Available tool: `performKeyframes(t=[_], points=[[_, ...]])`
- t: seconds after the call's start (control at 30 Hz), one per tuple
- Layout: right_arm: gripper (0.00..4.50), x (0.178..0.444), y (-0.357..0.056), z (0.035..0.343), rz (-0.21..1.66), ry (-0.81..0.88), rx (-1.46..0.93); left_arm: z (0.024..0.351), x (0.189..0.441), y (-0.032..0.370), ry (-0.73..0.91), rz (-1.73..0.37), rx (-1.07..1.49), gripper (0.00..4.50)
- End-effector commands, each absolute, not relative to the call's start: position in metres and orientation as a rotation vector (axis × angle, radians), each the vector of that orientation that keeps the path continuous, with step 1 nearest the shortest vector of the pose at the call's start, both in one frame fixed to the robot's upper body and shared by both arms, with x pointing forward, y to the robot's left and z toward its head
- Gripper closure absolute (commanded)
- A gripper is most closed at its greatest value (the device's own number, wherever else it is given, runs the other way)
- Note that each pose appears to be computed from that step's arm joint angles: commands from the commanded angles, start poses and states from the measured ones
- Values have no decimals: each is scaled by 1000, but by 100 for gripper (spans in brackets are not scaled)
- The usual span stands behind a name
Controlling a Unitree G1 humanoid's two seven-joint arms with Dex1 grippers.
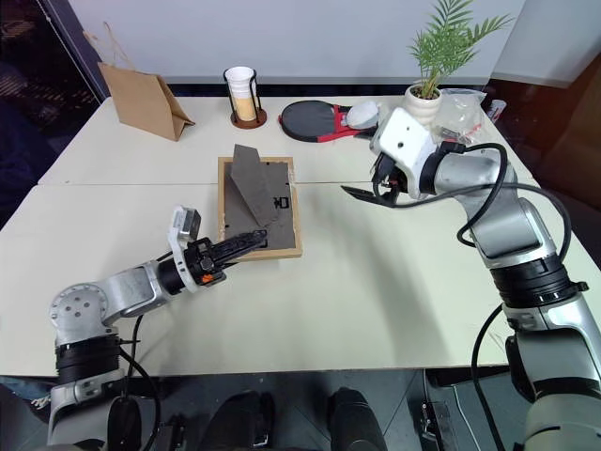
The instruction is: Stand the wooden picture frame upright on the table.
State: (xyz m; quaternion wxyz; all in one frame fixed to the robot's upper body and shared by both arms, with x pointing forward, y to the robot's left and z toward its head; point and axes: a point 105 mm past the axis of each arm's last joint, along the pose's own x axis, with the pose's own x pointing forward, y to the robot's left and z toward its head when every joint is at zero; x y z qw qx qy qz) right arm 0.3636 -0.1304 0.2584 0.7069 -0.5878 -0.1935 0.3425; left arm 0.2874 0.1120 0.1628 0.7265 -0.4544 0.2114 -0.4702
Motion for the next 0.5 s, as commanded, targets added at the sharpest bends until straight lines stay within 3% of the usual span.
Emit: performKeyframes(t=[0.03, 0.23, 0.5], points=[[6, 357, -102, 248, 735, -776, -1583, 177, 280, 115, 434, -1082, -1046, 341], [6, 364, -64, 237, 721, -1060, -1660, 175, 273, 113, 462, -1077, -1082, 341], [6, 373, -32, 224, 768, -1178, -1652, 173, 263, 112, 481, -1057, -1093, 341]])
